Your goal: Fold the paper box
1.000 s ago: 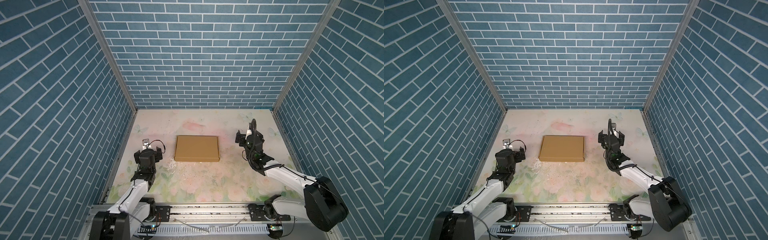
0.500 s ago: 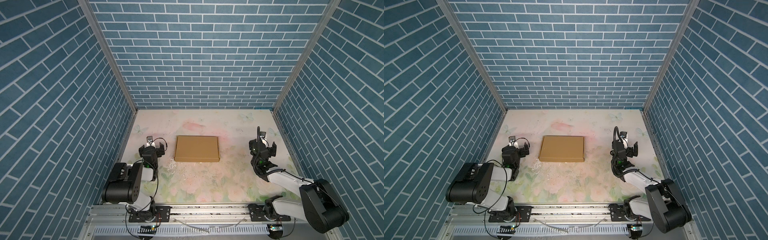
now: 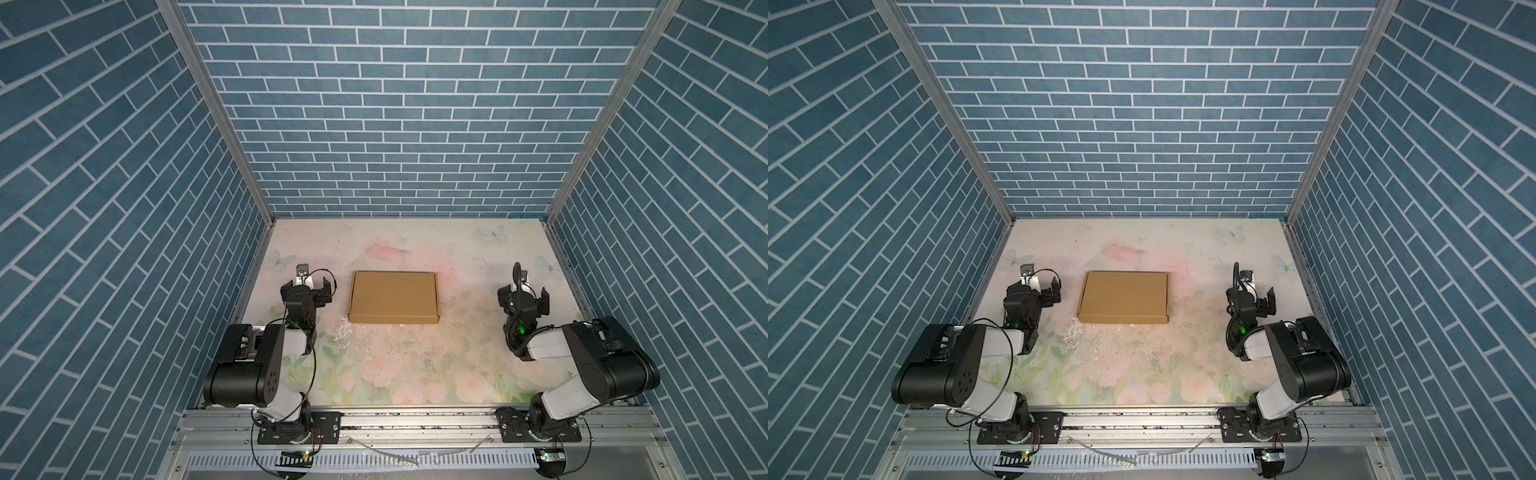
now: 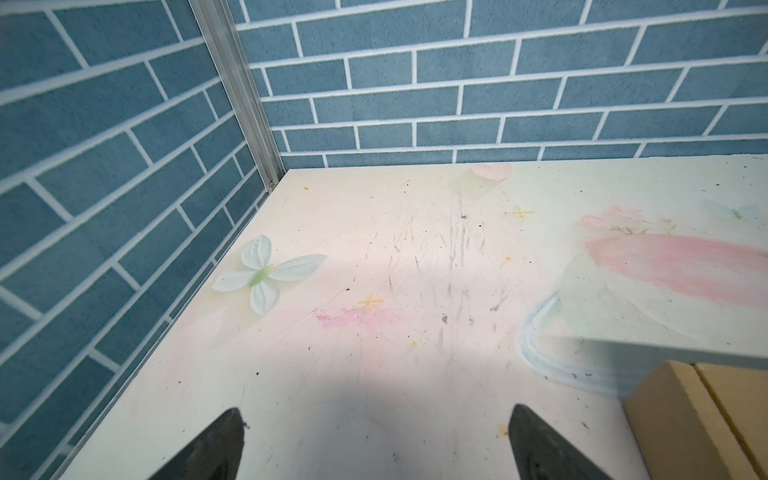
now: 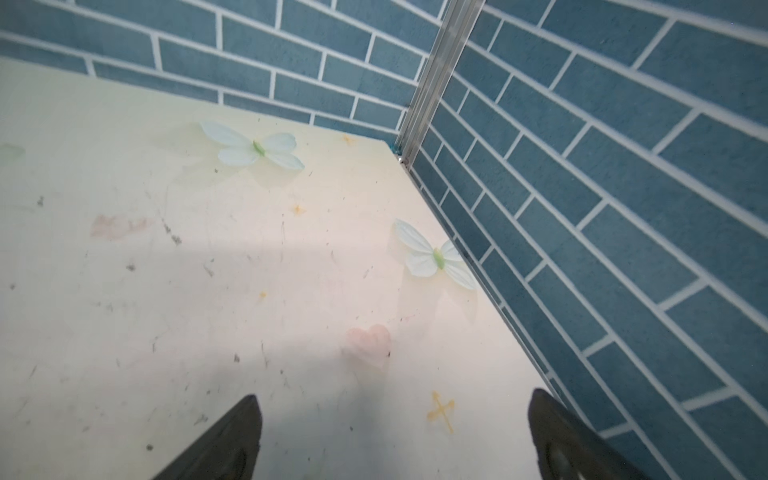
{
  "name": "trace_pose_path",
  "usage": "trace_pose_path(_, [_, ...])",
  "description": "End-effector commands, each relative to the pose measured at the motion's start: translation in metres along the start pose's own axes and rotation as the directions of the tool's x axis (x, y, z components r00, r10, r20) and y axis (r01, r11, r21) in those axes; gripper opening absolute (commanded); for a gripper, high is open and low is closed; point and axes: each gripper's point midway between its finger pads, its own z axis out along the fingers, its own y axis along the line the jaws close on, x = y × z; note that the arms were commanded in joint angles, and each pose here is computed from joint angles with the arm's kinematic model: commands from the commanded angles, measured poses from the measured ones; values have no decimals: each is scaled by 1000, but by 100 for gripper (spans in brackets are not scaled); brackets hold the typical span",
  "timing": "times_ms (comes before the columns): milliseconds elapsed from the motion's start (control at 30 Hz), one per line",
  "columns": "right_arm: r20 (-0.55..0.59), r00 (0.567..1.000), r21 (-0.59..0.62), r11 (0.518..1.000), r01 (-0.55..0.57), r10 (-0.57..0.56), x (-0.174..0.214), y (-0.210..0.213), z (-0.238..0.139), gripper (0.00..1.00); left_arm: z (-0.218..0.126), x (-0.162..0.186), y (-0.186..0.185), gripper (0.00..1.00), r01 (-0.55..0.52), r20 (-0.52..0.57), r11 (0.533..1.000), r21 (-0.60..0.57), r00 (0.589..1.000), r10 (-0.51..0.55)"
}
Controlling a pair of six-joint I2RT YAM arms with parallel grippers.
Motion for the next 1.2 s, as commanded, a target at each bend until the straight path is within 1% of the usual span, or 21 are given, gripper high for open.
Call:
trace_pose_path(0, [80, 995, -22, 998, -59, 61, -17, -3, -3, 99, -1, 5, 0, 100, -8, -13, 1000, 2, 1000, 8])
trace_pose_path(233, [78, 995, -28, 998, -63, 65, -17, -3, -3, 99, 2, 5, -1, 100, -12, -23, 1000, 6, 1000, 12])
trace_pose_path(500, [68, 995, -65, 996, -68, 72, -16, -1, -1, 99, 1, 5, -1, 100, -11, -23, 1000, 5, 1000, 11])
trace_pose_path(700, [41, 997, -137, 988, -66, 72, -13, 7, 2, 99, 1, 5, 0, 100, -12, -24, 1000, 5, 1000, 12])
trace_pose_path(767, [16, 997, -174, 982, -75, 79, -11, 9, 6, 99, 1, 4, -1, 100, -12, -22, 1000, 6, 1000, 12])
trace_pose_path(933, [-47, 990, -248, 959, -139, 131, -6, 9, 16, 99, 1, 5, 0, 100, -13, -23, 1000, 5, 1000, 13])
trace_pose_path(1100, [-72, 978, -263, 942, -207, 194, 3, 2, 21, 99, 1, 5, 0, 100, -12, -24, 1000, 5, 1000, 12])
trace_pose_path(1133, [-36, 977, -268, 940, -211, 209, 3, 3, 23, 99, 2, 5, -1, 100, -12, -24, 1000, 5, 1000, 12])
trace_pose_path(1167, [-66, 981, -263, 945, -194, 183, 11, 4, 22, 99, 1, 5, 0, 99, -13, -24, 1000, 4, 1000, 13])
